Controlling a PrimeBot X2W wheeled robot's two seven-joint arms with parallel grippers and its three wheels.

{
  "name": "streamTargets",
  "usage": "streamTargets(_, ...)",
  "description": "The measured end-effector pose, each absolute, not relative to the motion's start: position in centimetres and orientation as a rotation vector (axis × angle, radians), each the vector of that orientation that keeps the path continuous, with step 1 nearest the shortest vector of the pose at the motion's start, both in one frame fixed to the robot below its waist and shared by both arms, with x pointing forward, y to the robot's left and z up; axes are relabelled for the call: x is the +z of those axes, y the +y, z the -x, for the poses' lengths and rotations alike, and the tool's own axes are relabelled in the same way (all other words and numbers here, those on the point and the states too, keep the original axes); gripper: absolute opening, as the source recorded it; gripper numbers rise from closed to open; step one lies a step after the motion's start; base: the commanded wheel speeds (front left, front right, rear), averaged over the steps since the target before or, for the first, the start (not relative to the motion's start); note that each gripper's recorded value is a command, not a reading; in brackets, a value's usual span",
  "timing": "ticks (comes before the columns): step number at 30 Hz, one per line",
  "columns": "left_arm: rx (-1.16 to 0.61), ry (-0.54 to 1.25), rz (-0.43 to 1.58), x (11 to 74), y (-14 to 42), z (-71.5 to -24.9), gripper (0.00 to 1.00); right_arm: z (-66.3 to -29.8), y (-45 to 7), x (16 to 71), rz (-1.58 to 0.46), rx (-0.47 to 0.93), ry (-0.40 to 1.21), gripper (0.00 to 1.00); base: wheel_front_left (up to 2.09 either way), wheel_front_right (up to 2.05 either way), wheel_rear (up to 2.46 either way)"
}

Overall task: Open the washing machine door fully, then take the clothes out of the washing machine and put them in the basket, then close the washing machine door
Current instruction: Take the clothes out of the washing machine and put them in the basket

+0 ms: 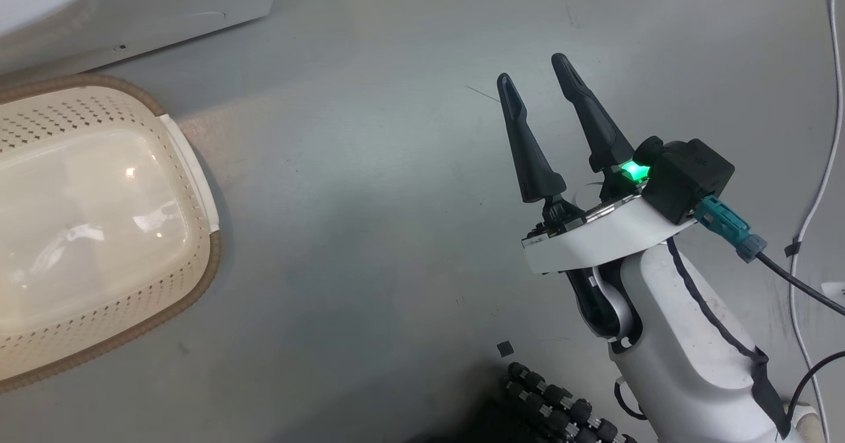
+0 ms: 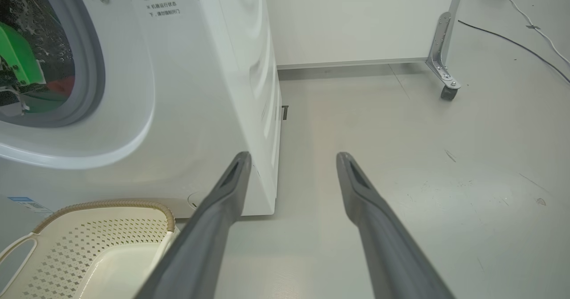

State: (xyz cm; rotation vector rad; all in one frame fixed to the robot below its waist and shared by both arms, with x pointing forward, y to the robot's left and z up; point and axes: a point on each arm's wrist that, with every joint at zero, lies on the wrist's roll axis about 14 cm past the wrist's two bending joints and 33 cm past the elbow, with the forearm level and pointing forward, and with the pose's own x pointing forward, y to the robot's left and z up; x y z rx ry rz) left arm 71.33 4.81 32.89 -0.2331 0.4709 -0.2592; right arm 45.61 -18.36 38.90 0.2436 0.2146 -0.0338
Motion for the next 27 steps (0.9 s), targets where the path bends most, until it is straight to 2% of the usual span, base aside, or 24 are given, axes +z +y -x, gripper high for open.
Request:
streamTargets(6,-0.246,0.556,0.218,31.2,4.9,-70.8,1.0,-45.7,-18.2,38.9,-0.244,-0.03,0.215,1.0,0.0,0.0,0.0)
streamTargets(7,-0.247,0.562,0.216,31.1,4.8,-70.8,0.67,-45.8,-18.2,38.9,-0.244,-0.029,0.214,1.0,0.0,0.0,0.0)
streamTargets(8,-0.247,0.567,0.215,31.1,4.8,-70.8,0.29,-45.8,-18.2,38.9,-0.244,-0.028,0.214,1.0,0.0,0.0,0.0)
streamTargets(9,-0.247,0.572,0.212,31.1,4.8,-70.9,0.0,-45.8,-18.2,38.9,-0.242,-0.031,0.213,1.0,0.0,0.0,0.0)
streamTargets(19,-0.251,0.599,0.186,31.0,4.9,-70.8,0.0,-46.2,-18.1,39.3,-0.24,-0.025,0.2,1.0,0.0,0.0,0.0)
streamTargets(27,-0.257,0.533,0.184,32.6,5.0,-70.7,0.0,-46.2,-18.0,40.1,-0.242,-0.019,0.183,1.0,0.0,0.0,0.0)
